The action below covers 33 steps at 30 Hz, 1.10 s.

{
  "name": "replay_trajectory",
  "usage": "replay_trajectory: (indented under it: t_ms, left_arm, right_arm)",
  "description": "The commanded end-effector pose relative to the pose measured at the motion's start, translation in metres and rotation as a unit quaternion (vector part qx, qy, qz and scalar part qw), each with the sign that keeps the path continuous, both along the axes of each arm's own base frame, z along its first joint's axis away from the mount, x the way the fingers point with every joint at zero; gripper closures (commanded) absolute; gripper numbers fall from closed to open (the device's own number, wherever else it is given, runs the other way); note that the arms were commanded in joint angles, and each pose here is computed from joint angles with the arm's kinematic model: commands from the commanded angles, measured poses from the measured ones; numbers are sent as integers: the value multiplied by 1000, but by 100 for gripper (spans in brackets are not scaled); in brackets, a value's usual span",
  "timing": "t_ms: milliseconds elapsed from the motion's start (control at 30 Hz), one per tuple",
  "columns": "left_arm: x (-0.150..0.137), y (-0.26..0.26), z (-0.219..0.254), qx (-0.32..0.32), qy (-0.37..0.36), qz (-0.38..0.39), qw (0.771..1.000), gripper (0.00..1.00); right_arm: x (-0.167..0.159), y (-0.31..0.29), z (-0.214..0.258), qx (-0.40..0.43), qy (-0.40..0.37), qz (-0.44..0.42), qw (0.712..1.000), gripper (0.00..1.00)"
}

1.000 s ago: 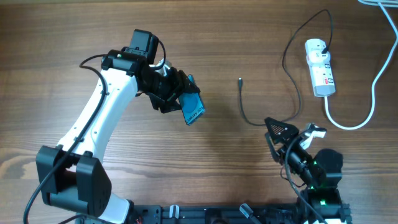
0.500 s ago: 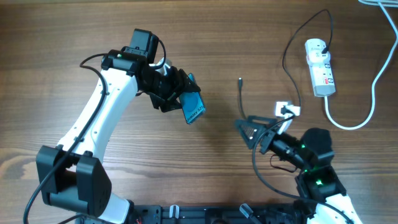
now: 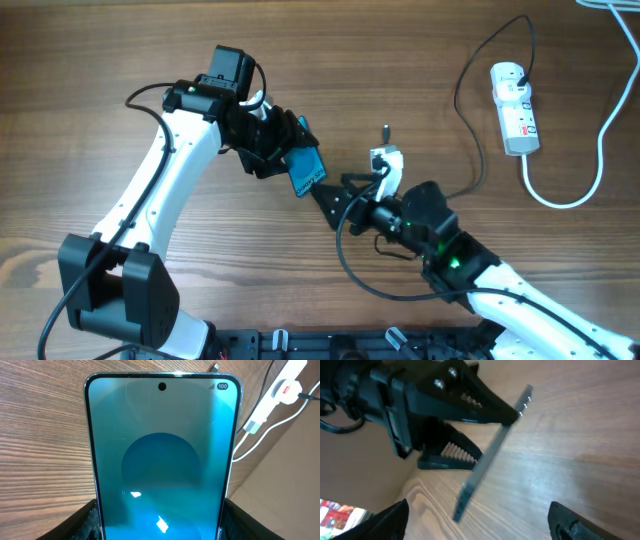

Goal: Plug charger to phone and switch on socket

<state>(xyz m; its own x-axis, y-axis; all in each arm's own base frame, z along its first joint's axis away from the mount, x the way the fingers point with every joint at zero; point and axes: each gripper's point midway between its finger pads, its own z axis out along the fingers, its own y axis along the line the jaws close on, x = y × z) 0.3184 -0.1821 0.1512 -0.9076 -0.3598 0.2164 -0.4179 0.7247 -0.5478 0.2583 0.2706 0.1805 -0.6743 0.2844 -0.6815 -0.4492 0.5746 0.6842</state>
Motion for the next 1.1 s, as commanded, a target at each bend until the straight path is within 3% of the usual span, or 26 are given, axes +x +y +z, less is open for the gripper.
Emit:
replay_trajectory:
  t_ms: [0, 333, 633, 1067]
  left_arm:
    - [7, 1, 6, -1, -7, 13, 1000, 45]
    - [12, 1, 6, 1, -11, 24, 1000, 46]
    - [14, 4, 4, 17, -18, 25, 999, 49]
    - [12, -17, 4, 21, -30, 16, 999, 51]
  right_arm:
    - [15, 3, 8, 13, -15, -46, 999, 16]
    - [29, 18, -8, 59, 21, -84, 994, 31]
    - [36, 21, -3, 82, 25, -98, 991, 33]
    - [41, 23, -5, 90, 38, -110, 989, 43]
